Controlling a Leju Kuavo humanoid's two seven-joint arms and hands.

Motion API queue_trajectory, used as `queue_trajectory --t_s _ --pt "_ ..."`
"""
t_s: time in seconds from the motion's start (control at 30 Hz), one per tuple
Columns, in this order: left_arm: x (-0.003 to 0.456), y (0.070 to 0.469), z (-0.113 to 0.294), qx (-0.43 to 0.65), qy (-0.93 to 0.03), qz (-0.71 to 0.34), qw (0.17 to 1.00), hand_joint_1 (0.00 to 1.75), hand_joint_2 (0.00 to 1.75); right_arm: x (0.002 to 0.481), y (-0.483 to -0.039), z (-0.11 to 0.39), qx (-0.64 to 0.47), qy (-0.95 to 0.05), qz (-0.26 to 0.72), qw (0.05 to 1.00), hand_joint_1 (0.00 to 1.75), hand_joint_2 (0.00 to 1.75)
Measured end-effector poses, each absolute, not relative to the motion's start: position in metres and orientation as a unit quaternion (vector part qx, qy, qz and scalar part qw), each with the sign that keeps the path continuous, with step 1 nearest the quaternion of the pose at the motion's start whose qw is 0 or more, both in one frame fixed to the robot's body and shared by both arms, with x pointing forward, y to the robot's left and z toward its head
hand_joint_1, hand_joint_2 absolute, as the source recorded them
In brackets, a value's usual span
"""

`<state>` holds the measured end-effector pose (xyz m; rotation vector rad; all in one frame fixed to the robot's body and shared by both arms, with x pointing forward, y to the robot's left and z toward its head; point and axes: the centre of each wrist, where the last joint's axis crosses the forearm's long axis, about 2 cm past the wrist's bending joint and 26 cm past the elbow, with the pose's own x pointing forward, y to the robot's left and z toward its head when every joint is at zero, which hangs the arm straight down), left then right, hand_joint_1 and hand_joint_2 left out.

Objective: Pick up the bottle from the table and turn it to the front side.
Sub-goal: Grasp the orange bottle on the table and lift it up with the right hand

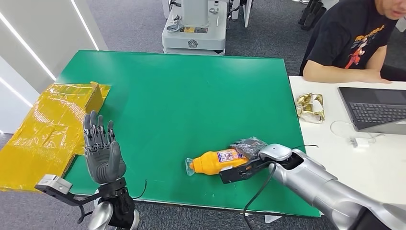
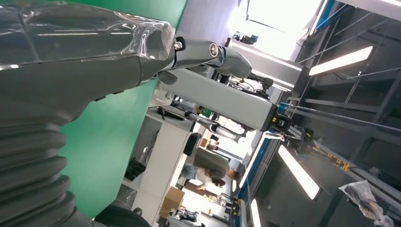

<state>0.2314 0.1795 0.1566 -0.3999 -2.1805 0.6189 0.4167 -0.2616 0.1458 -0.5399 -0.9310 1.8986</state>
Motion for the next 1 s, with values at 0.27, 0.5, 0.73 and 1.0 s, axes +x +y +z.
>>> queue_trajectory --t_s 0.27,0.5,0.73,1.0 --pt "0.229 0.181 0.158 -0.151 -0.866 0.249 0.407 0.0 1.75 0.41 -0.25 0.135 -0.227 -0.406 0.758 0.457 1.75 1.75" --pt "0.228 0.182 0.157 -0.147 -0.866 0.248 0.408 0.0 1.75 0.401 -0.249 0.126 -0.238 -0.437 0.728 0.471 1.75 1.75" --pt "0.227 0.181 0.157 -0.145 -0.867 0.244 0.409 0.0 1.75 0.391 -0.249 0.117 -0.246 -0.475 0.692 0.485 1.75 1.75" --pt "0.228 0.177 0.159 -0.149 -0.868 0.241 0.409 0.0 1.75 0.382 -0.242 0.123 -0.262 -0.584 0.578 0.507 1.75 1.75"
